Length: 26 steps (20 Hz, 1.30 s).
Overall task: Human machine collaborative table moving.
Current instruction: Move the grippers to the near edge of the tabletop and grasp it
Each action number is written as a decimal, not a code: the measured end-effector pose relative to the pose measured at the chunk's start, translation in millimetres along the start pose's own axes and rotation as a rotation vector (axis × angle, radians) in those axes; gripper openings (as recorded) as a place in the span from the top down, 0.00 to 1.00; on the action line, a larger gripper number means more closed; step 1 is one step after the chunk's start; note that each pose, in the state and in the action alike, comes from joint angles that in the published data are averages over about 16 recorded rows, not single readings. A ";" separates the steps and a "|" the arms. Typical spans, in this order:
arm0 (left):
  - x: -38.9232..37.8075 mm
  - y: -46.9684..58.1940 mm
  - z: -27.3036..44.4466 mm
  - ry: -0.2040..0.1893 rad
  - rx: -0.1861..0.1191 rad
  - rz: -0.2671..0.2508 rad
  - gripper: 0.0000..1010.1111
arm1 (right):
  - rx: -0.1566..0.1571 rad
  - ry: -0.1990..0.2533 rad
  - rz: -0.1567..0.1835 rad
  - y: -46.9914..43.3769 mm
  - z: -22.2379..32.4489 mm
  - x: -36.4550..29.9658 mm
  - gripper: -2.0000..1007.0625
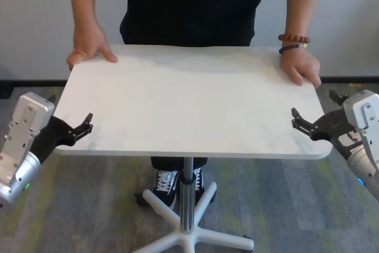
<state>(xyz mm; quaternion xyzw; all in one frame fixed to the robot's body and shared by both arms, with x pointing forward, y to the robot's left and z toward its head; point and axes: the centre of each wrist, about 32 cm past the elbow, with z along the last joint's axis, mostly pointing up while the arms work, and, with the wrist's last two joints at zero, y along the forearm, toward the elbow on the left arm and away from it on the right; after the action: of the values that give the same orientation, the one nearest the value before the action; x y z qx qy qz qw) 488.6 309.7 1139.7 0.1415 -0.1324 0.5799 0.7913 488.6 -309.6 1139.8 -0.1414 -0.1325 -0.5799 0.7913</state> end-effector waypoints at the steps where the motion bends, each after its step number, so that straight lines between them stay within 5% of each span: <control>1: 0.0 0.0 0.0 0.000 0.000 0.000 0.01 | 0.000 0.000 0.000 0.0 0.0 0.0 0.00; 26: 0.0 0.0 0.0 0.000 0.000 0.000 0.01 | 0.000 0.000 0.000 0.0 0.0 0.0 0.00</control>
<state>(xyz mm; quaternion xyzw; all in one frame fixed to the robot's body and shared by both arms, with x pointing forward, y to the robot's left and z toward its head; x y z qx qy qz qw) 488.6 309.7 1139.7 0.1415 -0.1324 0.5799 0.7913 488.6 -309.6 1139.8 -0.1414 -0.1325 -0.5799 0.7913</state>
